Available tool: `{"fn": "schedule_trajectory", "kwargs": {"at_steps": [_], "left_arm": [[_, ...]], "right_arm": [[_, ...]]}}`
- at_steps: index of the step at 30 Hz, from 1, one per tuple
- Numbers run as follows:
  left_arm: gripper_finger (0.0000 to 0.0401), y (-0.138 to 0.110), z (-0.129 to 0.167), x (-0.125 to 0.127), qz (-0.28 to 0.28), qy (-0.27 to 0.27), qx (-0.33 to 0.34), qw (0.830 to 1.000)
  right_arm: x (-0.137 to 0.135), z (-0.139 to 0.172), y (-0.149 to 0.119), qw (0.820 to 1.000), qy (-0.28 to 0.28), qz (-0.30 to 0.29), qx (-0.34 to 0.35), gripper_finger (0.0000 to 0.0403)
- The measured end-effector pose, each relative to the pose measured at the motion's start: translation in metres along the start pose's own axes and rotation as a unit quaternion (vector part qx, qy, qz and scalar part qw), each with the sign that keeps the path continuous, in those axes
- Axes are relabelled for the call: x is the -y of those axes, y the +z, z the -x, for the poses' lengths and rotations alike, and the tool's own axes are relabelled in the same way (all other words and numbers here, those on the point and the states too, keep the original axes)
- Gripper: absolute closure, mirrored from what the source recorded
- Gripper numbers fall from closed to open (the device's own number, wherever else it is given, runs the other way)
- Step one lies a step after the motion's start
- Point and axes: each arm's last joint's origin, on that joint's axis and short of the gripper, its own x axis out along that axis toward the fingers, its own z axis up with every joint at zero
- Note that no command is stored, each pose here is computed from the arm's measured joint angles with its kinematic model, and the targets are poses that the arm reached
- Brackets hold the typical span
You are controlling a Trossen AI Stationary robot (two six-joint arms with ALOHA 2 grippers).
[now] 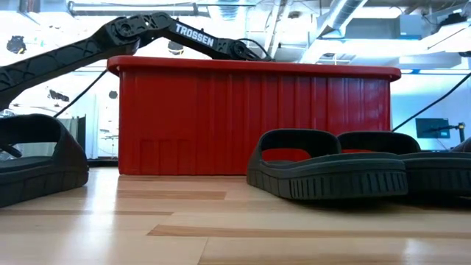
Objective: Pick and place slides into bin
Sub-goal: Put the black slipper into the red container
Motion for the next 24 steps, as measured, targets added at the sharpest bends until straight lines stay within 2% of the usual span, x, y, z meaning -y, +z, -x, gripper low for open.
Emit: {"fn": "schedule_trajectory", "kwargs": {"at_steps": [14,24], "left_arm": [[0.0211,-0.001,0.005,0.001,-0.019,-0.028,0.0,0.999],[0.0211,0.004,0.034,-0.011,-0.024,-0.031,0.034,0.999]], "right_arm": [[0.0,0.0,0.0,1.0,0.0,0.0,0.0,0.0163],[0.0,0.0,-0.001,1.0,0.0,0.002,-0.003,0.0163]]}}
